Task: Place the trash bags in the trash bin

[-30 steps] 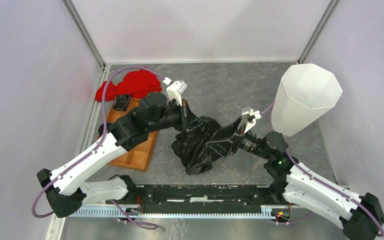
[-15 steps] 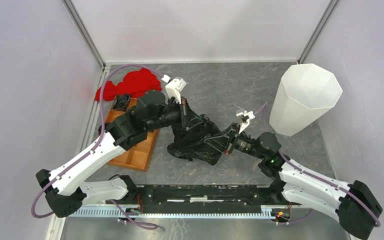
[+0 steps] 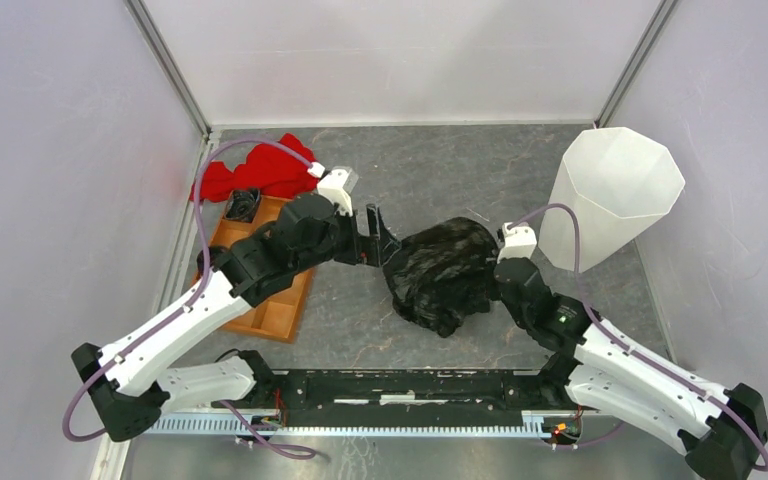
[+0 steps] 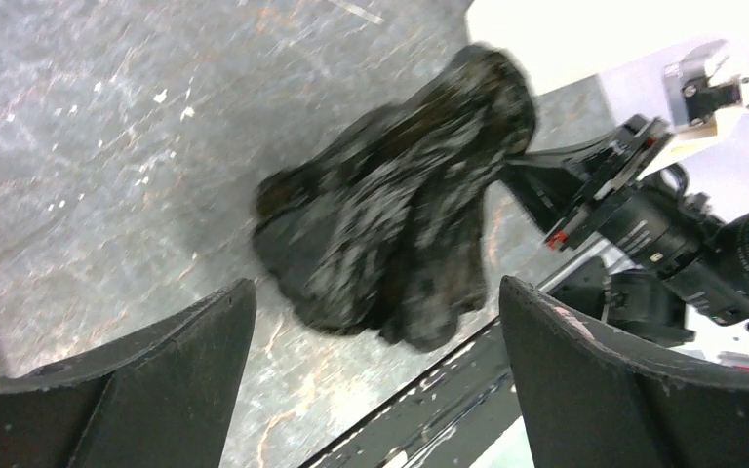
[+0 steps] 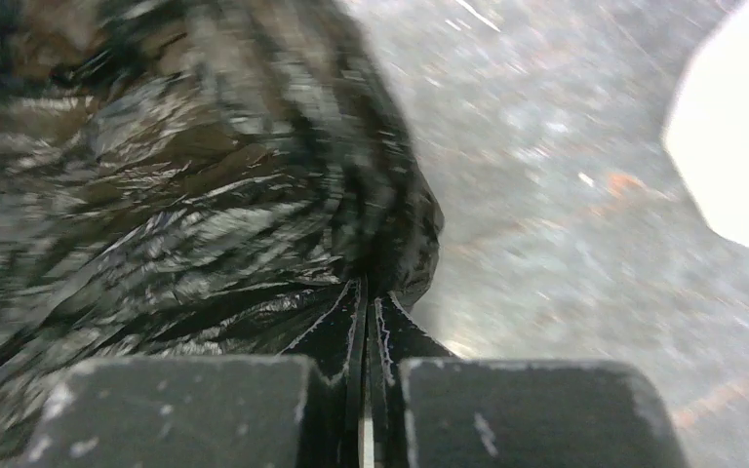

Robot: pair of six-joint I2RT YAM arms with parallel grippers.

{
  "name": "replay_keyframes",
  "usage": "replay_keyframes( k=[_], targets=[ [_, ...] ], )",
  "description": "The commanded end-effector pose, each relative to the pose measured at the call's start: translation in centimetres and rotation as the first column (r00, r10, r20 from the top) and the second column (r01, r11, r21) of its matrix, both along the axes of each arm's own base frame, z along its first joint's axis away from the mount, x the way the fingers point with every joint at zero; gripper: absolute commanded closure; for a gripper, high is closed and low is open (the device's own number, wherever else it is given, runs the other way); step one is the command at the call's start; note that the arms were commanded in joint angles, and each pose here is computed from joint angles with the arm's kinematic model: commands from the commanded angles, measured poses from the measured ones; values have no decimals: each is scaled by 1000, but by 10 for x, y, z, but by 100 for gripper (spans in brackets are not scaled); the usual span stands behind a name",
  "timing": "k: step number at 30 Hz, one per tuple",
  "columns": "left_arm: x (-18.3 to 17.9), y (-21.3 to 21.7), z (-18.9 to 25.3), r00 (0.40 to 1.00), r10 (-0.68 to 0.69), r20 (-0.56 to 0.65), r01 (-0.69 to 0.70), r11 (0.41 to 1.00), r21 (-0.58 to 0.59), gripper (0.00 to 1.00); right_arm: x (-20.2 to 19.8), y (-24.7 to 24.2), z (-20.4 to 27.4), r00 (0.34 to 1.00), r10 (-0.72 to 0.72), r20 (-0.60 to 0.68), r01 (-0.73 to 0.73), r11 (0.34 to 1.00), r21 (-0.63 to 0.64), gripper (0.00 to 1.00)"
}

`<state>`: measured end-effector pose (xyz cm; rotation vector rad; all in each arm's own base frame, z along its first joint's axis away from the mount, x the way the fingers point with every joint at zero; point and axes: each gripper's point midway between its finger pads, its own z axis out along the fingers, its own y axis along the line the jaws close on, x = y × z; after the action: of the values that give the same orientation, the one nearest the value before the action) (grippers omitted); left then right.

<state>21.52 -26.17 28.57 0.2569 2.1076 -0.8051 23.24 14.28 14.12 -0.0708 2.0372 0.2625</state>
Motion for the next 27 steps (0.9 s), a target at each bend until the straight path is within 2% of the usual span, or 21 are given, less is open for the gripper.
replay_keyframes(
  k=[1, 3, 5, 9, 11, 13, 14, 16, 20, 23, 27],
  targets=[
    [3, 15, -33, 998, 54, -30, -52, 997, 54, 0, -6, -57, -27, 984, -176, -17, 166, 954, -251, 100],
    [-5, 14, -56, 996, 32, -82, -29, 999, 36, 0, -5, -64, -27, 980, -199, -13, 186, 939, -289, 100],
    [-12, 10, -73, 993, 6, -116, -9, 1000, -29, 0, -5, -67, -25, 977, -212, -8, 200, 930, -307, 100],
    [-26, 4, -108, 974, -50, -222, 0, 975, -220, 1, -5, -64, -21, 984, -178, 2, 171, 942, -289, 100],
    [-31, -7, -114, 964, -104, -245, 17, 942, -335, 9, -6, -58, -20, 989, -146, 2, 141, 954, -266, 100],
    [-34, -15, -127, 950, -139, -281, 23, 924, -382, 21, -6, -51, -17, 993, -115, 2, 112, 966, -232, 100],
    [-36, -20, -138, 938, -155, -309, 24, 921, -388, 27, -6, -48, -16, 995, -101, 2, 99, 971, -217, 99],
    [-41, -29, -149, 923, -189, -336, 38, 912, -408, 32, -7, -42, -15, 997, -79, 1, 78, 978, -195, 100],
    [-46, -49, -160, 908, -232, -350, 75, 909, -409, 30, -8, -35, -15, 999, -50, -3, 49, 986, -162, 100],
    [-41, -58, -171, 905, -215, -367, 65, 923, -380, 31, -8, -32, -15, 999, -41, -2, 40, 988, -147, 99],
    [-37, -68, -197, 885, -188, -425, 44, 945, -325, 47, -9, -31, -14, 1000, -31, -3, 30, 989, -145, 100]
  ],
)
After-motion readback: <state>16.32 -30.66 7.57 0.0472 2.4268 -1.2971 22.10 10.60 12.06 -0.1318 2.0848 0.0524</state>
